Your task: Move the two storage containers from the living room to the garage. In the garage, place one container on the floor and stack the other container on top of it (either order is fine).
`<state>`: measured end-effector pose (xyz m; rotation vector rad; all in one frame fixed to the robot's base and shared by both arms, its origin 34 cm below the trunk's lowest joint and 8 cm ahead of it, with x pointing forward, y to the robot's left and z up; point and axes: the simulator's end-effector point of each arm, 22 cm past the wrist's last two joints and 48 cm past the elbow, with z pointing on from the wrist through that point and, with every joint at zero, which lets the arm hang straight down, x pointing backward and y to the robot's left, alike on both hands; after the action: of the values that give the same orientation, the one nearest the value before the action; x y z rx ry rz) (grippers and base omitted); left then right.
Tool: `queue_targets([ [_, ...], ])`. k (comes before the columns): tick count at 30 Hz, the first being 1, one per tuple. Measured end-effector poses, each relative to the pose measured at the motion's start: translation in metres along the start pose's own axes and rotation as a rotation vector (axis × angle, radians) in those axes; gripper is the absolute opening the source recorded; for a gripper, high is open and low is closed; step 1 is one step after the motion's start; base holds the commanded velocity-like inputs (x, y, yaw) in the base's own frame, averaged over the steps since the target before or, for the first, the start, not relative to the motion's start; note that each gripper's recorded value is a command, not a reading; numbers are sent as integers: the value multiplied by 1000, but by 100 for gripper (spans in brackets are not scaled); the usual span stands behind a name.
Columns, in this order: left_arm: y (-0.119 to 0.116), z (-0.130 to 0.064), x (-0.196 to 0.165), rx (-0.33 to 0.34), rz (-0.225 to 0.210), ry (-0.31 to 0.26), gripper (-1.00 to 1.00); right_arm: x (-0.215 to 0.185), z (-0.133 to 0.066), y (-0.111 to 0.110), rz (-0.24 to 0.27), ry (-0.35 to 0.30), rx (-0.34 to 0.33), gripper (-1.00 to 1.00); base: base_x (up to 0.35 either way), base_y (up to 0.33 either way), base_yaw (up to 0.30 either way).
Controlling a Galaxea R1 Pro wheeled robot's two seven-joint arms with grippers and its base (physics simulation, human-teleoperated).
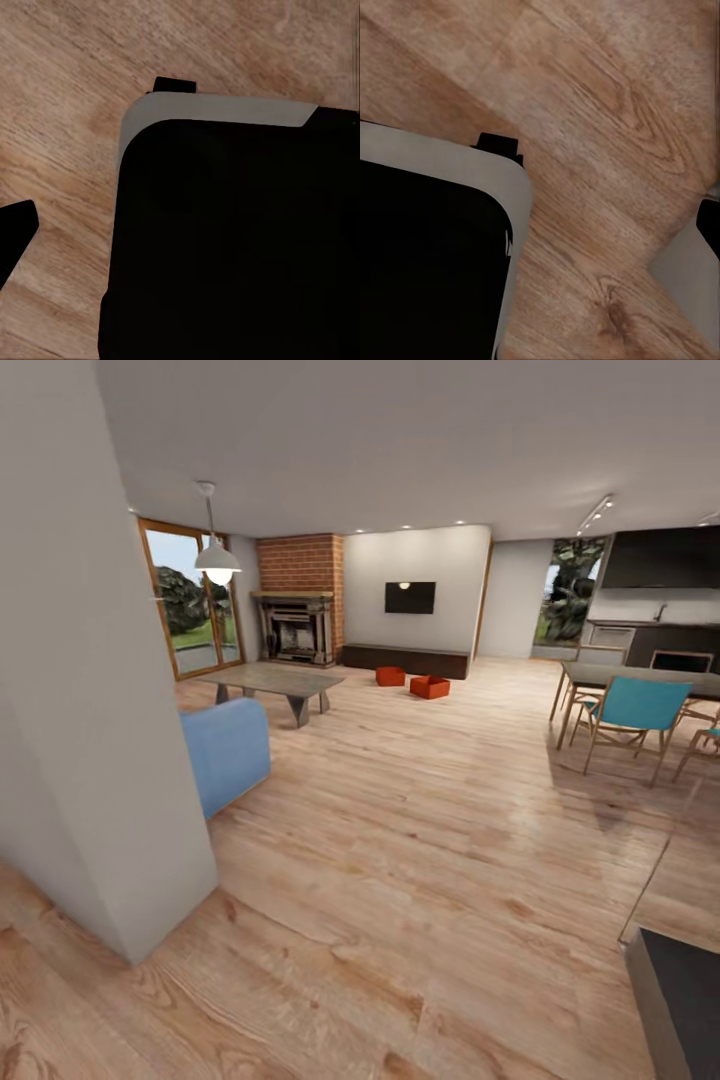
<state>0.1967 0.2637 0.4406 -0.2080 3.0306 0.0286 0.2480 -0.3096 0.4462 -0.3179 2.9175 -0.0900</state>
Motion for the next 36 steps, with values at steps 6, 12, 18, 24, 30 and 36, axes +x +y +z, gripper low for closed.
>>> queue_targets([
  [6,0,0,0,0,0,0,100,0,0,-1,-2,1,1,100,322,0,-297],
  [12,0,0,0,0,0,1,100,0,0,-1,-3,1,1,100,322,0,-297],
  [18,1,0,0,-1,0,0,100,0,0,0,-4,0,0,100,322,0,-297],
  [24,3,0,0,-4,0,1,100,0,0,-1,-5,1,1,100,322,0,-260],
  [30,3,0,1,-4,1,5,100,2,0,-6,-7,4,6,100,322,0,-39],
  [36,3,0,1,-4,1,5,100,3,0,-7,-10,7,6,100,322,0,-2],
])
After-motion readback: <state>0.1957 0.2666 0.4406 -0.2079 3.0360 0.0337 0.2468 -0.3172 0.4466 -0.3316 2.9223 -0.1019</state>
